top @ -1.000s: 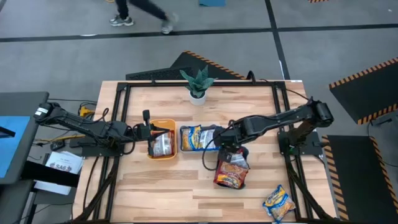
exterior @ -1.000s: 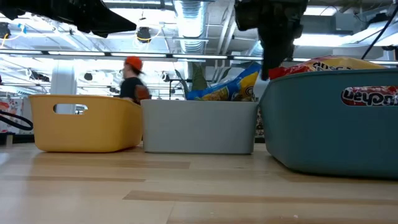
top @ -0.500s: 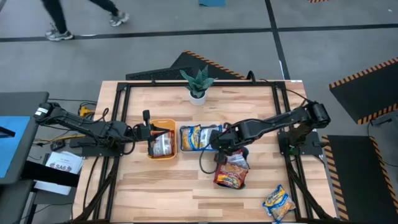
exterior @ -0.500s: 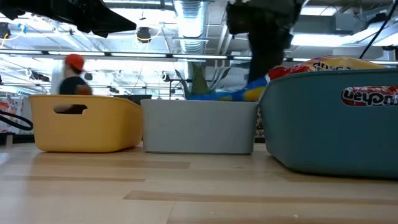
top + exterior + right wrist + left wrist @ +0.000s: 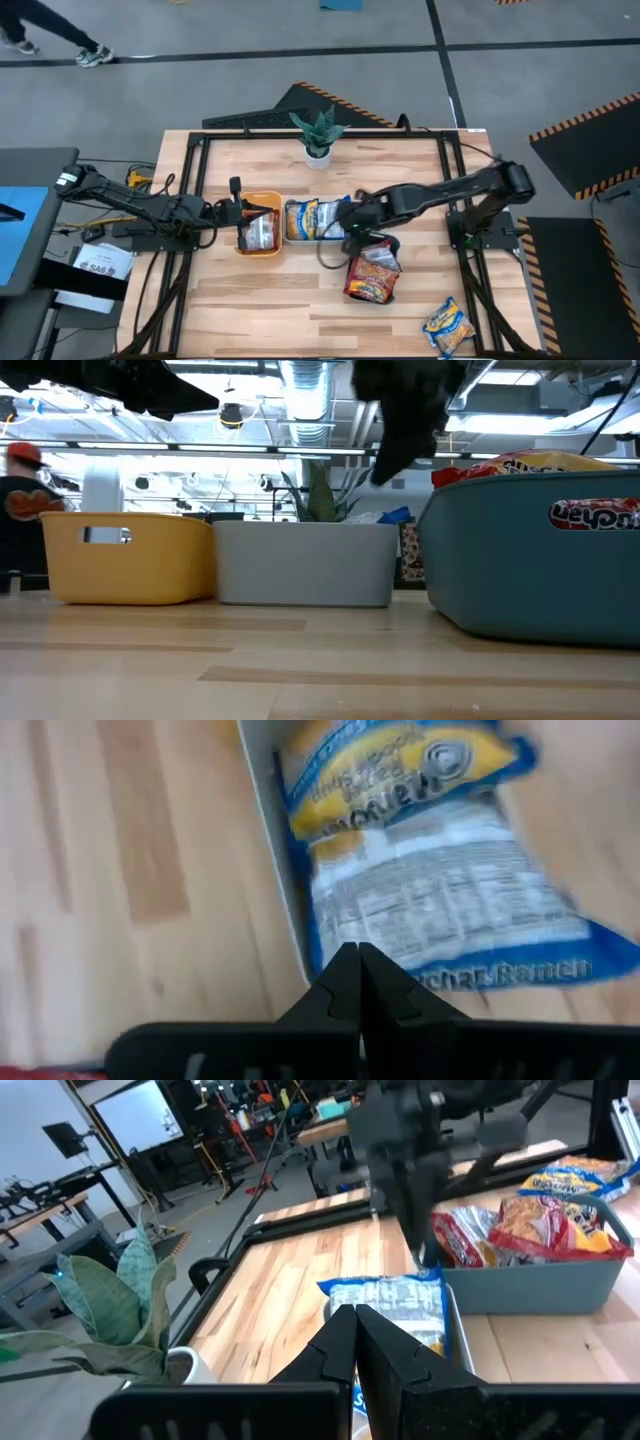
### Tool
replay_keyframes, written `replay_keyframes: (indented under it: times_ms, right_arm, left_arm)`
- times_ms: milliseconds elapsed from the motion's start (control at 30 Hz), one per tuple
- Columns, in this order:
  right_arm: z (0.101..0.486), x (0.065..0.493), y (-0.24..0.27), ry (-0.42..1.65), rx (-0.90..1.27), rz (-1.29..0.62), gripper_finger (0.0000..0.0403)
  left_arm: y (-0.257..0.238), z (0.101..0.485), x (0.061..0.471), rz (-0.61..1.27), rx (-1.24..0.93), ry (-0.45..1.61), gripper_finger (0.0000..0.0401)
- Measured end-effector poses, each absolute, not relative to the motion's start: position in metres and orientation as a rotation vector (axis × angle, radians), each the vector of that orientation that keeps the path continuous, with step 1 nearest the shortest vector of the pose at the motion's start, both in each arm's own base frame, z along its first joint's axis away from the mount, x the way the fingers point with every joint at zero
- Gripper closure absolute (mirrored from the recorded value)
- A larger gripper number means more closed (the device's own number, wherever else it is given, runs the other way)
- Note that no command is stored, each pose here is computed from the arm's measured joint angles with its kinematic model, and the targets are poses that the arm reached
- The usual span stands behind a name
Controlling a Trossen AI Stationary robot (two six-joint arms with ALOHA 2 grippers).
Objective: Sort Maruchan noodles
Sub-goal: Put the blue noodle pack into the gray bin
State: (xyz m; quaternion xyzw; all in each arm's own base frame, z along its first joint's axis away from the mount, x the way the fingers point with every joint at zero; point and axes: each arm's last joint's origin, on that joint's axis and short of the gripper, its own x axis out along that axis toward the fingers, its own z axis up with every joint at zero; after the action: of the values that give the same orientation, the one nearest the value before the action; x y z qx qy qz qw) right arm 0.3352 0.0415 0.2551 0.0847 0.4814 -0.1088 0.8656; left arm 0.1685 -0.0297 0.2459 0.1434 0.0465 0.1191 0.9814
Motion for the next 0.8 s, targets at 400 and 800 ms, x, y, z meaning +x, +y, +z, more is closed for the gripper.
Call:
replay_keyframes:
  times_ms: [400,800]
  right_arm:
    - [0.277,0.267,0.048,1.286,0.216,-0.456,0.0389]
    - [0.251,0.226,0.105,1.580,0.581,-0.483,0.0298]
  left_arm:
    - [-0.030,0.245,0.169,0.218,0.250,0.095,0.0401]
    - [-0.031,0.246,0.168,0.214,0.246,0.085,0.0401]
